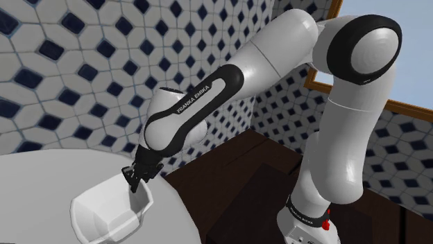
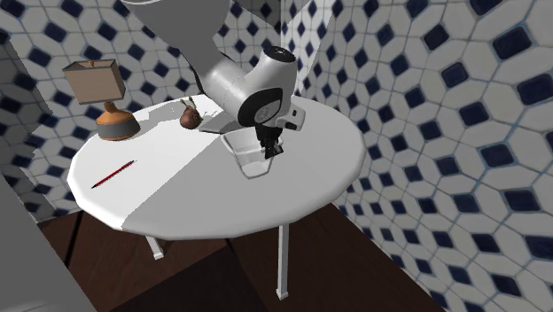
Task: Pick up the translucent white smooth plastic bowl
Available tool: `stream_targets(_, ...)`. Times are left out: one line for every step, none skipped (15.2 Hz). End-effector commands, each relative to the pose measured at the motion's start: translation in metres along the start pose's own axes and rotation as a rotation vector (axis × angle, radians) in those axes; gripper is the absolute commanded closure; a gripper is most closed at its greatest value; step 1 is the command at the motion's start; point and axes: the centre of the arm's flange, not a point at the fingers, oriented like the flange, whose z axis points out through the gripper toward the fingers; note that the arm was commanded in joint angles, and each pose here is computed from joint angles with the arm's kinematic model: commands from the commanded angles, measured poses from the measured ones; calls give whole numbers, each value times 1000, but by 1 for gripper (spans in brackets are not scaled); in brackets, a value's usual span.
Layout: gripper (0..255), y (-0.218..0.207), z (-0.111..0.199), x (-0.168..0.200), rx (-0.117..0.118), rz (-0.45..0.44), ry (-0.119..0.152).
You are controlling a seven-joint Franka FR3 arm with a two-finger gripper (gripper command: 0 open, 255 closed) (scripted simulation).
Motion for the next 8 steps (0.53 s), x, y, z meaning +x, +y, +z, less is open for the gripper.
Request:
stream_targets(255,-5,-10,2,1,0,1)
stream_targets(255,-7,-14,2,1,0,1)
stream_targets(255,-9,-19,3,1,0,1)
stream_targets(255,-11,-24,3,1,0,1)
stream_targets(255,-13,-29,4,1,0,1)
stream_targets(255,-15,-34,4,1,0,1)
stream_targets(255,-15,-35,5,1,0,1)
stream_targets(255,-15,-35,5,1,0,1)
